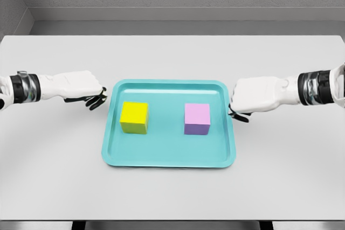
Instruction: Push two cubes
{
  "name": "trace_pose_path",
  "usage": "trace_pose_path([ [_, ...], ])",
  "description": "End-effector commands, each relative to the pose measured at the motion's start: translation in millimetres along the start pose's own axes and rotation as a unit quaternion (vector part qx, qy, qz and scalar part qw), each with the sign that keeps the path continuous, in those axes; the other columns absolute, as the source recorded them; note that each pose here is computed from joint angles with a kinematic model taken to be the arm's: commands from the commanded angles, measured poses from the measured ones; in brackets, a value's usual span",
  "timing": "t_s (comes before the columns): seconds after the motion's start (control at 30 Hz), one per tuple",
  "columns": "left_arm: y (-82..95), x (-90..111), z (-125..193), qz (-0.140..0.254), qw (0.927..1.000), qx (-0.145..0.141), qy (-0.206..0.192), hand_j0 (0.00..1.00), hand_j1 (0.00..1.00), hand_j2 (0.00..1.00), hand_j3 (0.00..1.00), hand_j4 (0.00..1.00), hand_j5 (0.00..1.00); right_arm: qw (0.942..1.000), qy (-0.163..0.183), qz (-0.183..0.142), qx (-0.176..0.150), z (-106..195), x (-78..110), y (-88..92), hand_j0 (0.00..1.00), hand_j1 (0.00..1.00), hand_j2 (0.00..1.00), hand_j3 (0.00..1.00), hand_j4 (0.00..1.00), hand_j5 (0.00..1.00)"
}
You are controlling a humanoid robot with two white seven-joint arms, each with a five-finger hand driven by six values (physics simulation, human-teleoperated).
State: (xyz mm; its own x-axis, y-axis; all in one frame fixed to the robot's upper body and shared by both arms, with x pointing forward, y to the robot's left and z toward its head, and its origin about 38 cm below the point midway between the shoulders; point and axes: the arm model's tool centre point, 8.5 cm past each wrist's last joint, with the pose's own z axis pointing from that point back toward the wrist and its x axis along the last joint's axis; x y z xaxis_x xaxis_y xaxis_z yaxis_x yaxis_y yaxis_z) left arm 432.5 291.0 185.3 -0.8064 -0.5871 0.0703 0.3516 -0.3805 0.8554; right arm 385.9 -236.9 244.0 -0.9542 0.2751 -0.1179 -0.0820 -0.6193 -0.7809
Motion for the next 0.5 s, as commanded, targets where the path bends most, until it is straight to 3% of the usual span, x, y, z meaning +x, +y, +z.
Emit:
trace_pose_path([
  [0.0, -3.4, -3.1, 1.5, -0.021, 0.9995, -0.018, 0.017, 0.0, 0.0, 0.0, 0.0, 0.0, 0.0, 1.0, -0.006, -0.004, 0.004, -7.2, 1.2, 3.6, 0.14, 0.14, 0.14, 0.14, 0.14, 0.14],
  [0.1, -7.8, 15.8, -9.3, -0.043, 0.9984, -0.037, -0.01, 0.0, 0.0, 0.0, 0.0, 0.0, 0.0, 0.9999, -0.008, -0.002, 0.01, -14.9, 0.7, 5.7, 0.16, 0.16, 0.16, 0.16, 0.16, 0.16],
  [0.27, -19.8, 22.9, -17.8, -0.057, 0.9961, -0.064, -0.017, 0.0, 0.0, 0.0, 0.0, 0.0, 0.0, 0.9996, -0.024, -0.002, 0.018, -25.4, 7.2, 9.5, 0.16, 0.16, 0.16, 0.16, 0.16, 0.16],
  [0.47, -19.6, 22.9, -18.0, -0.058, 0.996, -0.065, -0.017, 0.0, 0.0, 0.0, 0.0, 0.0, 0.0, 0.9994, -0.025, -0.007, 0.021, -34.6, 3.3, 11.4, 0.16, 0.16, 0.16, 0.16, 0.16, 0.16],
])
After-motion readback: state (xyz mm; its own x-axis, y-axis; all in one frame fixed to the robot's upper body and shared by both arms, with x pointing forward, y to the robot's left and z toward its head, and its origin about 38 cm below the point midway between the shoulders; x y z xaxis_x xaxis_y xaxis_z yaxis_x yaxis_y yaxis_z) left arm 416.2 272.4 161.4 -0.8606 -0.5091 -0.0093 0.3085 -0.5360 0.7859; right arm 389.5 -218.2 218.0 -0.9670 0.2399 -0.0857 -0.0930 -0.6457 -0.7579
